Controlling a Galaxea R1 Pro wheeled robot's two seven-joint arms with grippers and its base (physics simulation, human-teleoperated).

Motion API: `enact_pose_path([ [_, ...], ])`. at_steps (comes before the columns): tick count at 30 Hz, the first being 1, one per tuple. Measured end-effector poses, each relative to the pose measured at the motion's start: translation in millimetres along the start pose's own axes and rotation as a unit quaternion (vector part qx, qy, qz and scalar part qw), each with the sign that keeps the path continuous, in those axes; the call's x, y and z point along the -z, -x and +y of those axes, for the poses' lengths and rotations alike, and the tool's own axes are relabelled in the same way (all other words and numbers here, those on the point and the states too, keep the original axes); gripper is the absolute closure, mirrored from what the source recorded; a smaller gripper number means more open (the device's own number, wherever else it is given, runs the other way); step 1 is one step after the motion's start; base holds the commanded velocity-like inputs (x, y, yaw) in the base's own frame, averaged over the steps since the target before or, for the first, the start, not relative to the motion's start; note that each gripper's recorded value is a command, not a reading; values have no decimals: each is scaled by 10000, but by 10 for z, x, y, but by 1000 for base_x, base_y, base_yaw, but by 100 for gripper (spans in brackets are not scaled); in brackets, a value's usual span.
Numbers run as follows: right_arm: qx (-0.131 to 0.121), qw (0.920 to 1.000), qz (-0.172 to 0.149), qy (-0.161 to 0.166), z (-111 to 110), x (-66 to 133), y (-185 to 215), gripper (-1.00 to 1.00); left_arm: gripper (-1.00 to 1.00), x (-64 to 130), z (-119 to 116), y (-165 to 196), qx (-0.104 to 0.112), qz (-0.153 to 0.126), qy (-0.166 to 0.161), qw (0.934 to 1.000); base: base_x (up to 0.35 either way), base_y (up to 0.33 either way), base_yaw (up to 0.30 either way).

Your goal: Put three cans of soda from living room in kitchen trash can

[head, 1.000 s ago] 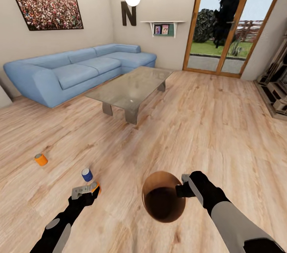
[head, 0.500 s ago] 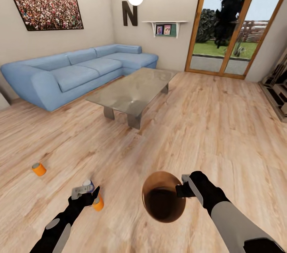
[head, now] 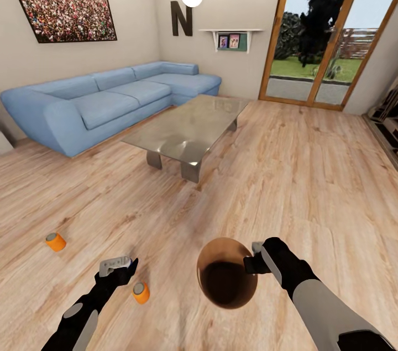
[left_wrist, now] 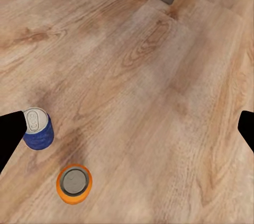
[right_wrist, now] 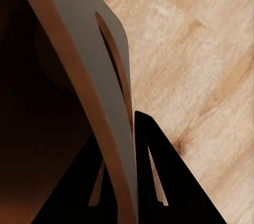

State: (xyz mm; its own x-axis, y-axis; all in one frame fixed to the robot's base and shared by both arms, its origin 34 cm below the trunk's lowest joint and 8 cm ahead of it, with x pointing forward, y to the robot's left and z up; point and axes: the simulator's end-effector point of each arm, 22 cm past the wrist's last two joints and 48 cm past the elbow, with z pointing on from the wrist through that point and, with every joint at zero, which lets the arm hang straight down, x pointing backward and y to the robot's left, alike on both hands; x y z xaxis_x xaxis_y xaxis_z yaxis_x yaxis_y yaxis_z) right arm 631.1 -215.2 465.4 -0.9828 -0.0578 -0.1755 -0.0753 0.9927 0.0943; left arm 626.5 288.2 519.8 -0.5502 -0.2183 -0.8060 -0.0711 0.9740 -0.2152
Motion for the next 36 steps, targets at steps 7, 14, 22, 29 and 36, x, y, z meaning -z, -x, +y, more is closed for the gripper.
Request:
enact_pose_path([
  [7, 3, 10000, 0, -3, -1, 0, 0, 100, -100, 0, -6, 3, -15, -2, -6, 10000, 4, 5, 0],
  [14, 0, 10000, 1, 0, 0, 0, -1, 100, -100, -1, -6, -4, -23, 6, -7, 10000, 112, 1, 0],
  [22, 3, 10000, -3, -35, -27, 3, 2, 100, -100, 0, -6, -6, -25, 8, -8, 10000, 150, 0, 0],
  [29, -34, 9999, -95, 12, -25, 42, 74, 100, -100, 0, -6, -3, -25, 5, -7, 10000, 18, 0, 0],
  [36, -39, 9992, -391, 72, 30, 314, 441, 100, -100, -1, -17, -3, -48, 3, -12, 10000, 1, 0, 0],
])
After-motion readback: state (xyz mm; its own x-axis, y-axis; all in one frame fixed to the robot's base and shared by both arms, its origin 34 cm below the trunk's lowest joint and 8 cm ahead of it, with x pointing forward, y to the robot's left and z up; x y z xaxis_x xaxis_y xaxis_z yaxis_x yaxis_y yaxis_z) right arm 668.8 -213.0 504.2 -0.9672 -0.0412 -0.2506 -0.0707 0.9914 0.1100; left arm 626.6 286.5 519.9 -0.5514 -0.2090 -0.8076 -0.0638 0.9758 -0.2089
